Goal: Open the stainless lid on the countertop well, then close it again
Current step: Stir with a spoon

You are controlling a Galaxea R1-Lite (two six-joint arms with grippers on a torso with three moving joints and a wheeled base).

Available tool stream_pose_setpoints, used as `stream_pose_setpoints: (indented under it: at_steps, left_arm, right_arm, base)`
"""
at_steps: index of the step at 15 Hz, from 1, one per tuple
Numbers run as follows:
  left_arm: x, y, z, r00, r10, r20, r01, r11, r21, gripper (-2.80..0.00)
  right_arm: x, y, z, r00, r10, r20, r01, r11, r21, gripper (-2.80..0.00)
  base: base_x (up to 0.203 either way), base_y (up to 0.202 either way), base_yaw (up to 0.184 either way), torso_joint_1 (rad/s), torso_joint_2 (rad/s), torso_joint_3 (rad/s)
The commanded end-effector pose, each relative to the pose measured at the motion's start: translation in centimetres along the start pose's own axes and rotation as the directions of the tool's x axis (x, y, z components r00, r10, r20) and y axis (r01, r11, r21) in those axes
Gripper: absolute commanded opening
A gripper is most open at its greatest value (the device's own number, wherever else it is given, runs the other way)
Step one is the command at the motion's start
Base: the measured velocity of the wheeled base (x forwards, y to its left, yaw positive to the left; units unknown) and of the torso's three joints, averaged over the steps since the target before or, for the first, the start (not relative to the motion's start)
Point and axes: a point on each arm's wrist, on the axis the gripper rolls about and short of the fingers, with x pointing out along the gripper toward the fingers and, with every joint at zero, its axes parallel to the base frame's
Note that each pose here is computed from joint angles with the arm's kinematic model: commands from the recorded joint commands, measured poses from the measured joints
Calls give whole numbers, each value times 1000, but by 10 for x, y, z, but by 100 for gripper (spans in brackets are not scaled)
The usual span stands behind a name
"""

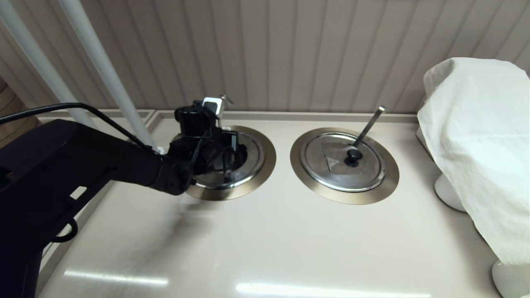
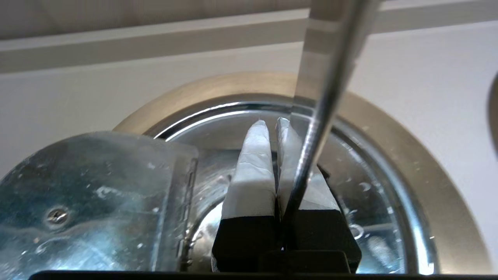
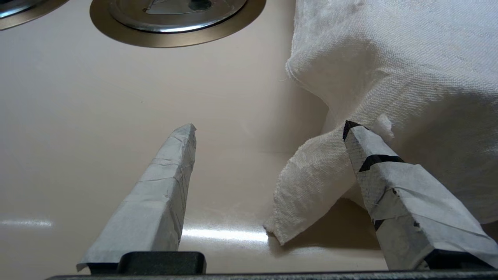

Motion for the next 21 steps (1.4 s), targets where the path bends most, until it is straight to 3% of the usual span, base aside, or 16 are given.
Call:
stream_pose_setpoints:
  at_steps: [1, 3, 9, 13, 17, 20, 21]
  left_arm:
    - [3, -5, -3, 1000, -5, 8, 5, 1000, -2, -280]
    - [4, -14, -7, 1000, -22, 21, 22, 1000, -3, -280]
    - [23, -15, -5, 995, 17, 102, -15, 1000, -24, -280]
    - [33, 10, 4, 987, 89, 135, -84, 996, -42, -280]
    - [27, 45, 8, 988, 143, 66, -142, 990, -24, -280]
    - [14, 45, 7, 994, 113, 10, -112, 994, -7, -280]
    - [7, 40, 8, 997, 72, -7, -72, 997, -2, -280]
  right_arm:
    - [0, 0, 0, 1000, 0, 0, 0, 1000, -1, 0]
    - [0, 0, 0, 1000, 0, 0, 0, 1000, -1, 0]
    - [0, 0, 0, 1000, 0, 0, 0, 1000, -1, 0]
    - [0, 0, 0, 1000, 0, 0, 0, 1000, -1, 0]
    - [0, 0, 0, 1000, 0, 0, 0, 1000, -1, 0]
    - [0, 0, 0, 1000, 0, 0, 0, 1000, -1, 0]
    - [0, 0, 0, 1000, 0, 0, 0, 1000, -1, 0]
  base:
    - [0, 0, 0, 0, 0, 0]
    - [0, 0, 0, 0, 0, 0]
    - [0, 0, 0, 0, 0, 0]
    - [0, 0, 0, 0, 0, 0]
    - [0, 0, 0, 0, 0, 0]
    - [0, 0, 0, 0, 0, 0]
    - [0, 0, 0, 0, 0, 0]
